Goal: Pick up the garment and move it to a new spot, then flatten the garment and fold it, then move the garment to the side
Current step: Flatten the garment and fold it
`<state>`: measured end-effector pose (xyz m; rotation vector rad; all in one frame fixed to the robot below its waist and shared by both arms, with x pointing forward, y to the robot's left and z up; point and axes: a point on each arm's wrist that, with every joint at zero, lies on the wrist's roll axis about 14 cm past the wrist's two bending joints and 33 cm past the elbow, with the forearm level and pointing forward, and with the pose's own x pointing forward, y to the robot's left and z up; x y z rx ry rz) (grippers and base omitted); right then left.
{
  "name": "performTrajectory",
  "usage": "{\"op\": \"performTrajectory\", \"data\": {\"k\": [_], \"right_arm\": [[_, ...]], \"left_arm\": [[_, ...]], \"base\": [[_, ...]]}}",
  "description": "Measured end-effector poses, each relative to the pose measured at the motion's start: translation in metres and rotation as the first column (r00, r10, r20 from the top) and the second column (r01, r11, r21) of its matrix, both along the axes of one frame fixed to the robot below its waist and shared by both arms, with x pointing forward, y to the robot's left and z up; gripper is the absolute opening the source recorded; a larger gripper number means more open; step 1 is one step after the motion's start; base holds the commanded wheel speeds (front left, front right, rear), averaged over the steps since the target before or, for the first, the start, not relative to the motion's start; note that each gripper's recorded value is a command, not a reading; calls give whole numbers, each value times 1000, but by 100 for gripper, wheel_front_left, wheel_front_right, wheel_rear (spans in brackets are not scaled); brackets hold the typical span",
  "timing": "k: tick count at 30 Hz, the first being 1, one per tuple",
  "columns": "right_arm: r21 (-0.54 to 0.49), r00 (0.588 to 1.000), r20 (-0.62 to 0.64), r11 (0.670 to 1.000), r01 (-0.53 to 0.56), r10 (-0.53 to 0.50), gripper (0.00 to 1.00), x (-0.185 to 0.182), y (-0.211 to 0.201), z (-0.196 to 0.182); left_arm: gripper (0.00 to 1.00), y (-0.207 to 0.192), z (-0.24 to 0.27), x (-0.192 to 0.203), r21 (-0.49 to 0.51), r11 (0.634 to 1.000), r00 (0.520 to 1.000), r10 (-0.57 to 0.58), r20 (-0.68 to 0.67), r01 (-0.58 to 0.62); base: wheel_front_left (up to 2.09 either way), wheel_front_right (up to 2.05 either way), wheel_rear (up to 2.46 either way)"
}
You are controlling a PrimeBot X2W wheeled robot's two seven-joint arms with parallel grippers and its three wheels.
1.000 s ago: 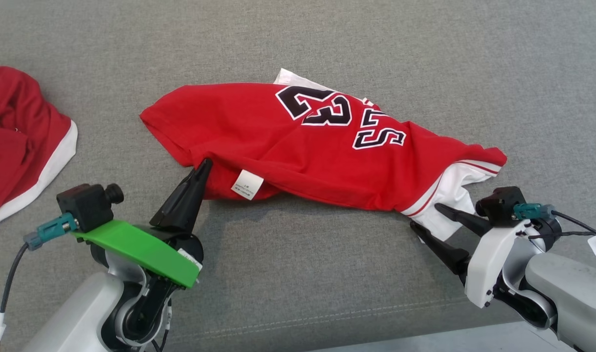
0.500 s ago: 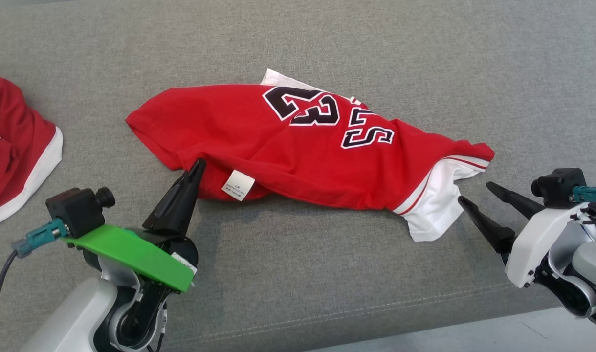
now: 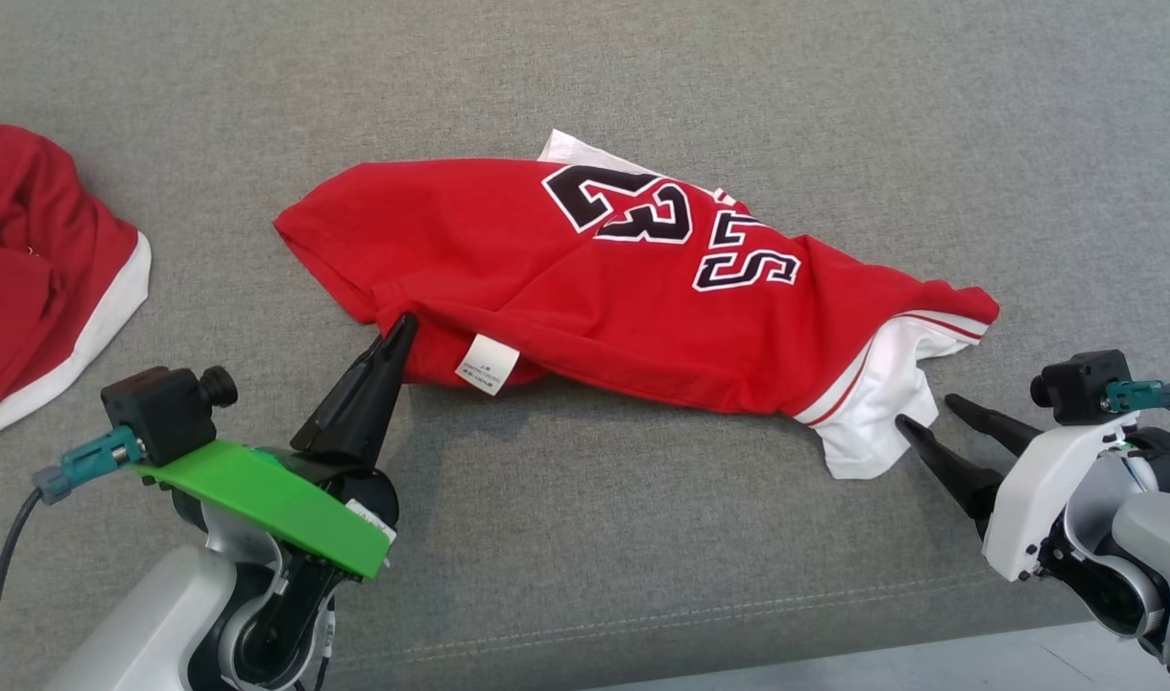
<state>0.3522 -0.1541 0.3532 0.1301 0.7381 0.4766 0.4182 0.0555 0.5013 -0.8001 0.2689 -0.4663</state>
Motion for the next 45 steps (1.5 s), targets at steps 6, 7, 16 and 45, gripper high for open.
{"op": "performTrajectory", "data": {"k": [6,7,16,45], "right_arm": [[-22,1000,-20,1000,7,-8,74,1,-6,-7],[-23,1000,-21,1000,8,-8,53,1,-5,-8],[13,999,-33,1000,-8,8,25,3,8,-10],[603,704,631,777,-179,-327,0,46,-4,326]], "left_arm": [[0,3,4,-1,-1,1000,1000,11,8,-11],[0,3,5,-1,-2,1000,1000,11,10,-11],[0,6,8,-2,0,1000,1000,20,15,-20],[0,40,136,-27,-70,996,927,79,366,-58]], "base": [[0,0,0],[0,0,0],[0,0,0],[0,0,0]]}}
